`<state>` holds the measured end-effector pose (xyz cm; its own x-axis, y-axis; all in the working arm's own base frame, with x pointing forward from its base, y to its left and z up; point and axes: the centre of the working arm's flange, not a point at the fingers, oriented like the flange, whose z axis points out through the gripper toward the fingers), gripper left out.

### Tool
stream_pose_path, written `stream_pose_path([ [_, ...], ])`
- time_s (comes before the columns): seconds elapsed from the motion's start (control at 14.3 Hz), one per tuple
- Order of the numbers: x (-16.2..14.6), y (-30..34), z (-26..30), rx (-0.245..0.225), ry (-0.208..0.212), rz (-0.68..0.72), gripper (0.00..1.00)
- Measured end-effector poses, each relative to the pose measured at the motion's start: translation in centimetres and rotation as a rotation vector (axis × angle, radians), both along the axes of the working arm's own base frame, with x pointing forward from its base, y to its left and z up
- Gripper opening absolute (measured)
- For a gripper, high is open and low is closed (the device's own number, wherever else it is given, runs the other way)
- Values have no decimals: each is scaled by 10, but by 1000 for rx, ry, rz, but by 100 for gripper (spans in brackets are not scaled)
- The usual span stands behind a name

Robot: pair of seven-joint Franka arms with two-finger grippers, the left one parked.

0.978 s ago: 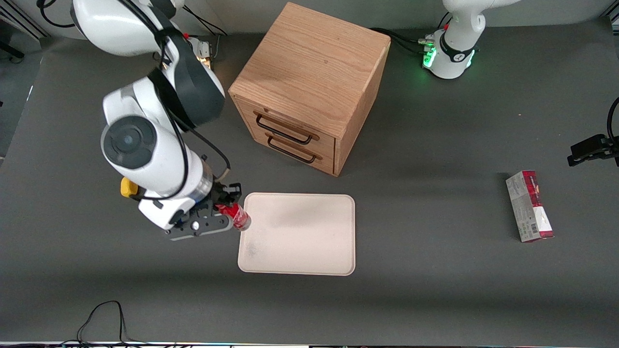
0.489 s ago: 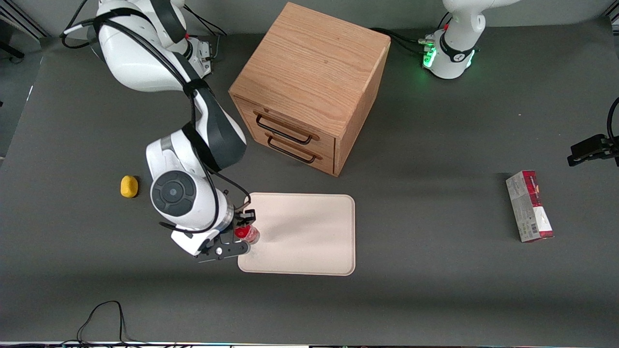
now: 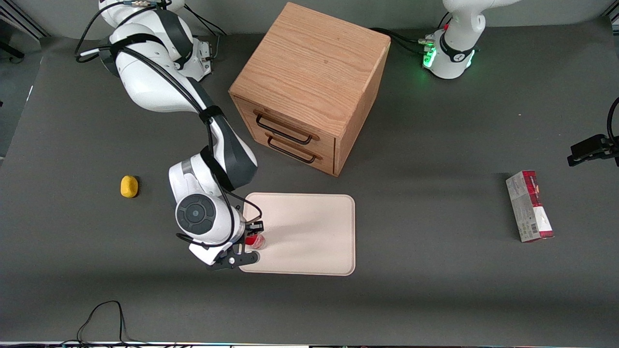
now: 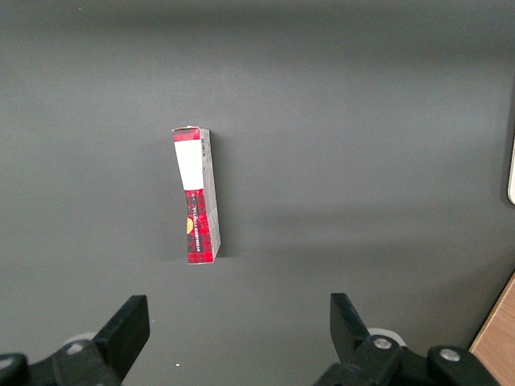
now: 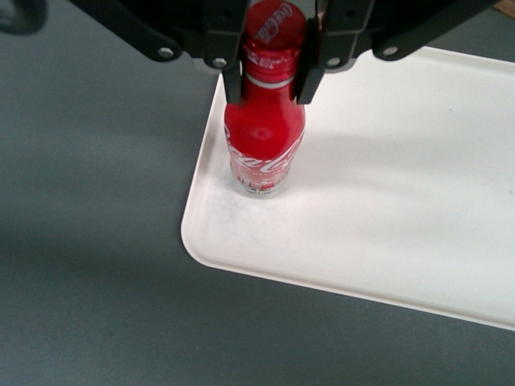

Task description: Place coke bottle on tray

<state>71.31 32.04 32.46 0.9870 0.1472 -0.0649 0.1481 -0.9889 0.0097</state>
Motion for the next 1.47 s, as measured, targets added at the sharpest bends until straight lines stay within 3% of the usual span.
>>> stream_pose_path([
  [0.14, 0, 0, 0, 0, 0, -2, 38],
  [0.56, 0, 0, 2, 1, -3, -7, 96],
  [0.63, 0, 0, 5, 2, -7, -7, 100],
  [0.77, -1, -1, 21, 5, -14, -9, 100],
  [1.05, -28, -10, 103, -25, 38, -34, 100],
  [1.47, -108, -41, 219, -40, 44, -33, 100],
])
